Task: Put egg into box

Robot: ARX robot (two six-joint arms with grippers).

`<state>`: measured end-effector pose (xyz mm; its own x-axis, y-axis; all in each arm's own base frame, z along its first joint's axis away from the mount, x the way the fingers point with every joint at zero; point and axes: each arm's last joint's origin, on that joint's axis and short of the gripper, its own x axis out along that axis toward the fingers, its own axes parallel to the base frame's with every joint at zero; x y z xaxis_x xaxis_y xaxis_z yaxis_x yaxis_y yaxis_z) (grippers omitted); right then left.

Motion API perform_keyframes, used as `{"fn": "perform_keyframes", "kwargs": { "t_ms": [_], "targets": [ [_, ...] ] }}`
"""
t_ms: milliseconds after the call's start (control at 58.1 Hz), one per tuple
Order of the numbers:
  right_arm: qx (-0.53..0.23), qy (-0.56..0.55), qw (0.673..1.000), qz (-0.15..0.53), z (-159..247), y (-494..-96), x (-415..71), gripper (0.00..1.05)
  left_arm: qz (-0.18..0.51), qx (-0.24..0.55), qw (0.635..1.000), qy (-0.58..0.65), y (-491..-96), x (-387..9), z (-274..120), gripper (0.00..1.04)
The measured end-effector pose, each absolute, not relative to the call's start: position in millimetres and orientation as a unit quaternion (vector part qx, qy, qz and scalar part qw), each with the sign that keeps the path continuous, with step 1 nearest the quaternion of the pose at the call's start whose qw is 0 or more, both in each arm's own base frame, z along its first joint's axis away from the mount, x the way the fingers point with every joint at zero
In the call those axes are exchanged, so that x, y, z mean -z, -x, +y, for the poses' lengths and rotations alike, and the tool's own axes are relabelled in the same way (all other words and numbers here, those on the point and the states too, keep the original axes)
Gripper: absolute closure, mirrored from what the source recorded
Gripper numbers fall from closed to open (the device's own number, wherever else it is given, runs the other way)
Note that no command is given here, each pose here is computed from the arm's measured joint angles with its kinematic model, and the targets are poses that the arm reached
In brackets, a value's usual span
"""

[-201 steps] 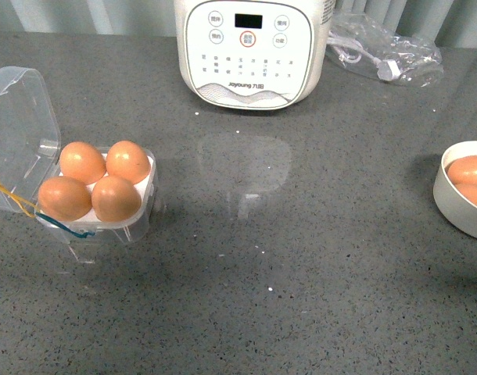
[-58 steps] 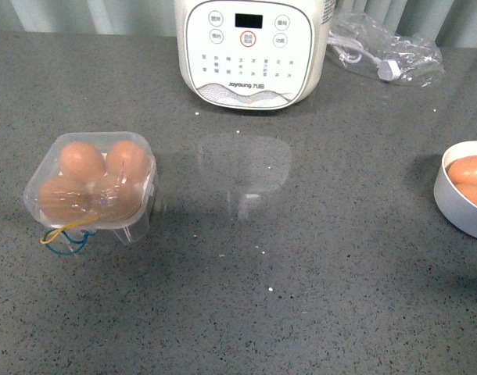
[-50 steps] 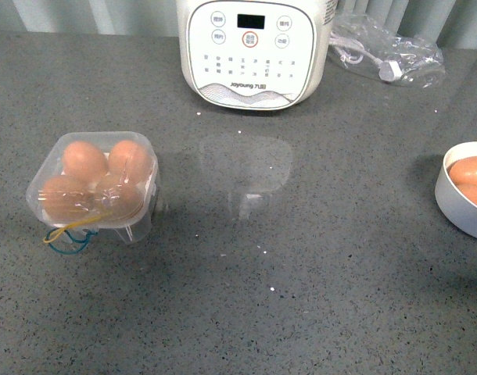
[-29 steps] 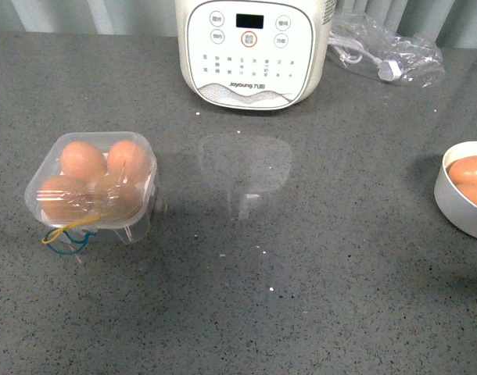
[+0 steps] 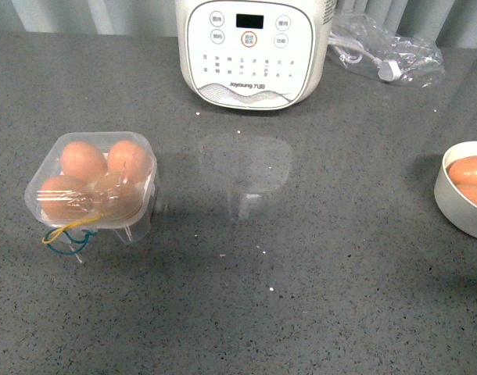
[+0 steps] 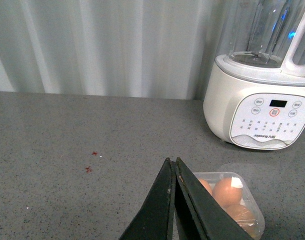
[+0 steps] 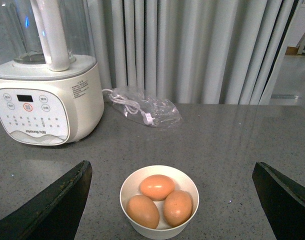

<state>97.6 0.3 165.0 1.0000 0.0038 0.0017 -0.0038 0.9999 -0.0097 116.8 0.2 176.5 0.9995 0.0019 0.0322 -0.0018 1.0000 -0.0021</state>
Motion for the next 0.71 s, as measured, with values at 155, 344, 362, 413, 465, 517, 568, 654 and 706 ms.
{"fn": "perform_keyframes", "kwargs": {
  "t_ms": [155,344,362,413,465,517,568,654,706],
  "targets": [
    [-0.002,0.005,1.000,-0.001,0.3,-97.6,-165.0,0.07,-0.016,-0.001,1.000,0.001,-113.4,-176.3,0.2,1.01],
    [-0.002,0.005,1.000,-0.001,0.3,-97.6,-165.0,0.07,-0.016,-0.001,1.000,0.001,-108.9,-176.0,0.2,1.01],
    [-0.002,0.005,1.000,-0.001,0.3,-97.6,-165.0,0.07,-0.016,-0.001,1.000,0.001,-108.4,-176.0,0.2,1.01],
    [-0.002,0.005,1.000,-0.001,0.3,-97.6,-165.0,0.07,-0.015,-0.001,1.000,0.001,-105.6,-175.5,0.2,1.01],
    [-0.002,0.005,1.000,-0.001,0.3,-97.6,-165.0,0.07,0.001,-0.001,1.000,0.001,-98.9,-171.0,0.1,1.01],
    [-0.002,0.005,1.000,-0.001,0.3,-97.6,-165.0,0.07,-0.014,-0.001,1.000,0.001,-96.3,-173.2,0.1,1.01],
    [-0.002,0.005,1.000,-0.001,0.3,-97.6,-165.0,0.07,-0.014,-0.001,1.000,0.001,-96.2,-173.1,0.2,1.01],
    [-0.002,0.005,1.000,-0.001,0.3,-97.6,-165.0,0.07,-0.012,-0.001,1.000,0.001,-96.2,-172.8,0.1,1.01],
    [-0.002,0.005,1.000,-0.001,0.3,-97.6,-165.0,0.07,-0.012,-0.001,1.000,0.001,-96.2,-172.8,0.1,1.01]
  ]
}}
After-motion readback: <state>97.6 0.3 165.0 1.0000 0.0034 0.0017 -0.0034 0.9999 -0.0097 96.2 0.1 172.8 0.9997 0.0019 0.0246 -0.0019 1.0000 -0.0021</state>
